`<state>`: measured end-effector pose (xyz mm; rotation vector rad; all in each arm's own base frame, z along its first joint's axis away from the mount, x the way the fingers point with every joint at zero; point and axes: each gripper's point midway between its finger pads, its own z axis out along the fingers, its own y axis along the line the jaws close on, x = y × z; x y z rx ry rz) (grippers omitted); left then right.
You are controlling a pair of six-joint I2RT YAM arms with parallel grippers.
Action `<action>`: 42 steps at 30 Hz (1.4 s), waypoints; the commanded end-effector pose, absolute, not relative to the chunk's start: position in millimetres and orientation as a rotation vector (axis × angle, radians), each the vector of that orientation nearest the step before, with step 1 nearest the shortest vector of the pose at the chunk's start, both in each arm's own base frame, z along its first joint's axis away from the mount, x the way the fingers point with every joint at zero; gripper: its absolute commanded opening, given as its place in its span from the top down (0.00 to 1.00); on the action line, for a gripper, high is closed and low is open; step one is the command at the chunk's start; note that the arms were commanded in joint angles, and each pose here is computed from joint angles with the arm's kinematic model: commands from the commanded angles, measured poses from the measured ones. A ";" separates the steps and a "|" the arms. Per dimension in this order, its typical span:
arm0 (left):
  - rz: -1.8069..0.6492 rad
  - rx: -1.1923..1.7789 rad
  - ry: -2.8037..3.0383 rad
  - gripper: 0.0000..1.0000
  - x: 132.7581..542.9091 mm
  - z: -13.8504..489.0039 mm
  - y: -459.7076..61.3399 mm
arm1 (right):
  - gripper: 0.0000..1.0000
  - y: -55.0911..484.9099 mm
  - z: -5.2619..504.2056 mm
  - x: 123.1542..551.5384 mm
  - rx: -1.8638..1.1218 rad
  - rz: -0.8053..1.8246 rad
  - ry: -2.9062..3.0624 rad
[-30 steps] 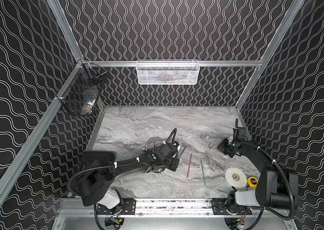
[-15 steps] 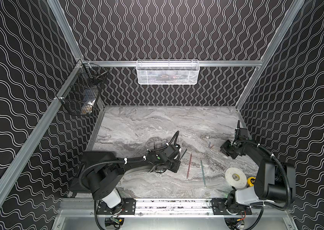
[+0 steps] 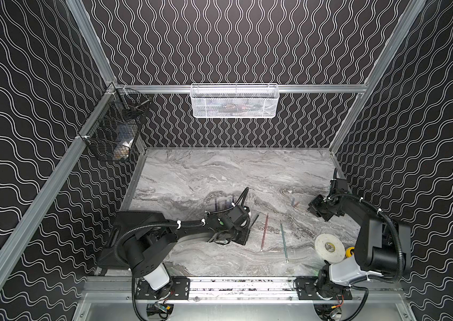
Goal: Remove the protective cover of the pencils
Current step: Place the protective sleeve at the center of the board.
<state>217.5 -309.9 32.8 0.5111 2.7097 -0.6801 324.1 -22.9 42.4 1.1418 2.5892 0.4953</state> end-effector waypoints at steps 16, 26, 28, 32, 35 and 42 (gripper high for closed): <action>-0.848 0.282 2.734 0.96 218.7 24.0 -325.2 | 0.93 8.2 28.5 343.1 1.125 0.803 2.584; -0.876 0.259 2.748 0.92 216.4 19.8 -329.5 | 0.88 8.9 19.3 340.3 1.149 0.804 2.609; -0.874 0.259 2.748 0.88 216.5 20.2 -329.4 | 0.87 9.2 18.2 340.2 1.152 0.805 2.610; -0.879 0.263 2.743 0.84 215.7 22.4 -329.5 | 0.82 9.1 17.0 340.0 1.154 0.804 2.612; -0.881 0.268 2.739 0.78 215.2 23.7 -329.0 | 0.80 9.2 16.8 340.0 1.156 0.805 2.610; -0.898 0.272 2.728 0.76 215.7 28.2 -331.8 | 0.75 10.8 16.4 340.6 1.153 0.822 2.608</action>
